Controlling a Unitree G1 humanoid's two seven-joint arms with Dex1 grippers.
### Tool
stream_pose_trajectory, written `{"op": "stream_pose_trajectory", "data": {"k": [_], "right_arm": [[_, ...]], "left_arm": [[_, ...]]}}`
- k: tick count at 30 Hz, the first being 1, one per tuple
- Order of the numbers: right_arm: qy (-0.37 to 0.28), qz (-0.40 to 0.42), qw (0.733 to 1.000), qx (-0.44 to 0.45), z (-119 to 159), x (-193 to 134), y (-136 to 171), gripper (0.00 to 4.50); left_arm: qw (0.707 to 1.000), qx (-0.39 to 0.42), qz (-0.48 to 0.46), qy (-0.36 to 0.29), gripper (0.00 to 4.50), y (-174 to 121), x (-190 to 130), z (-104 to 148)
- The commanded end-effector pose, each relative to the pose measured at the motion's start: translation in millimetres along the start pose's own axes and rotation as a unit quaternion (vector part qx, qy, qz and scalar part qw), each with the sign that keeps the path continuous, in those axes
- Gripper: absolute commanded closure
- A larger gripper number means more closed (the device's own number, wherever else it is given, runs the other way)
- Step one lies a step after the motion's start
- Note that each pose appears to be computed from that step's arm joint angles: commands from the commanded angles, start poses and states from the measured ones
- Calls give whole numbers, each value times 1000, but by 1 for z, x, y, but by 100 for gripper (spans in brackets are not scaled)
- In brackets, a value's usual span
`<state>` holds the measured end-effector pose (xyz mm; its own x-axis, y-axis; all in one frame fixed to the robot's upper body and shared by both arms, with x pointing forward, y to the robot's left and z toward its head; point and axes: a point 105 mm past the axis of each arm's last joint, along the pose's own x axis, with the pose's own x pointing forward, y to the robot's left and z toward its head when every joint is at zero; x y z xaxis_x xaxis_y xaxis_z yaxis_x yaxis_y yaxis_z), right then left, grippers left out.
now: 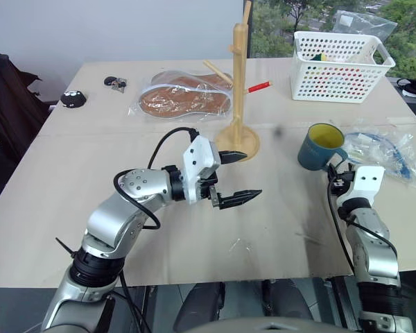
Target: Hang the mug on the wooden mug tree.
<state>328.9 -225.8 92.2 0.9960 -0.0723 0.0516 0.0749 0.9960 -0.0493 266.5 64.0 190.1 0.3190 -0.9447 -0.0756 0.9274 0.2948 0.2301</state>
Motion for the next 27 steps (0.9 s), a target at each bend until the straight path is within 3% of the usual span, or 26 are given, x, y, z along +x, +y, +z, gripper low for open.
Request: {"op": "stream_pose_trajectory", "data": {"k": [1, 8, 13, 17, 22, 24, 27], "right_arm": [[-32, 5, 999, -9, 15, 5, 0, 440], [-34, 49, 998, -21, 21, 15, 4, 446], [-66, 194, 977, -54, 59, 30, 21, 446], [-96, 380, 910, -138, 102, 40, 45, 446], [-105, 480, 843, -219, 134, 54, 47, 446], [-115, 516, 810, -254, 164, 63, 48, 446], [-113, 543, 777, -297, 189, 70, 51, 446]], "left_arm": [[999, 28, 9, -21, 0, -1, -3, 15], [999, 19, 23, -22, 0, -3, -5, 13], [994, -9, 96, -60, 0, 4, -14, 11], [967, -27, 220, -123, 0, 14, -28, 19], [926, -50, 317, -197, 0, 14, -42, 39], [909, -59, 349, -220, 0, 10, -48, 46], [906, -49, 354, -229, 0, 5, -48, 50]]}}
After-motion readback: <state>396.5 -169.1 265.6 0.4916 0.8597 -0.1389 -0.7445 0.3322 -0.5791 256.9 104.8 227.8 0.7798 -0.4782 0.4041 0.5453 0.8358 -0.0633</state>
